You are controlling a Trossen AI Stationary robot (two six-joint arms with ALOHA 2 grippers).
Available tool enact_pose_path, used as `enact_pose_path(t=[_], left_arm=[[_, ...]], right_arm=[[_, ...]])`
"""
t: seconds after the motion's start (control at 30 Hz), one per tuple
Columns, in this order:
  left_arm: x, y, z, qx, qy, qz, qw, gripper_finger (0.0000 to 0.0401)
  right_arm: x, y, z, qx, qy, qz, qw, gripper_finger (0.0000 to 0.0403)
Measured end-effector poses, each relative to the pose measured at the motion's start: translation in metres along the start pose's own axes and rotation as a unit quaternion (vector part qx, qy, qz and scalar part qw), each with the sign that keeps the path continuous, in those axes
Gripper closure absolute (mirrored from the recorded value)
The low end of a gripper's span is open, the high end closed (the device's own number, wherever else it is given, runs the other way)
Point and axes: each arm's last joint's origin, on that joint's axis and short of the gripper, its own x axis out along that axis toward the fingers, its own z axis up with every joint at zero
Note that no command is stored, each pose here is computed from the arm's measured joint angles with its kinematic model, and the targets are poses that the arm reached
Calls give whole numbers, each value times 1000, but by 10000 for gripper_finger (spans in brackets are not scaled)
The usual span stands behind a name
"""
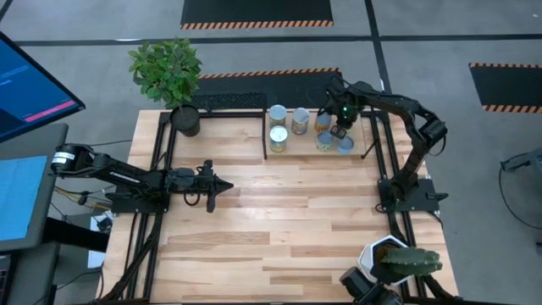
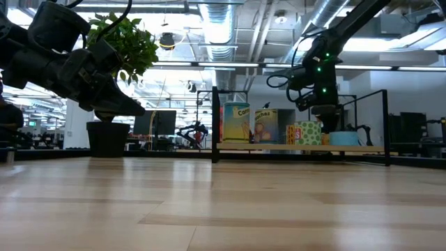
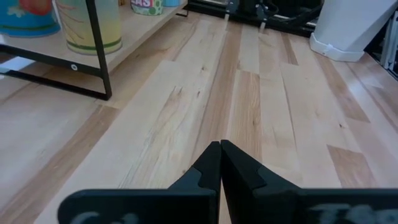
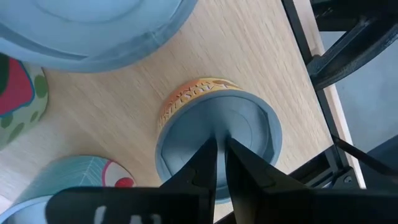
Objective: Pick and place cans onto a shelf
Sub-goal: Adjust the canned goods on the shelf
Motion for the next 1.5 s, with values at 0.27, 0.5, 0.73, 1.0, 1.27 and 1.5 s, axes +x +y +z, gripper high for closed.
enact_pose_path(t=[0.27,0.5,0.73,1.0,1.27,1.5], left_arm=[[0,0,0,0,0,2,1000,401],[0,0,0,0,0,2,1000,401],[0,0,0,1,0,3,1000,401],[0,0,0,1,0,3,1000,401],[0,0,0,2,0,3,1000,401],[0,0,0,2,0,3,1000,401]], right_arm=[[-8,-3,4,6,-7,-1,1000,345],[-36,-10,8,25,5,-2,1000,345],[-51,7,-7,17,93,75,993,345],[-51,67,-8,-81,127,96,984,345],[-48,105,-25,-144,140,93,975,345],[-39,104,-38,-124,120,90,981,345]])
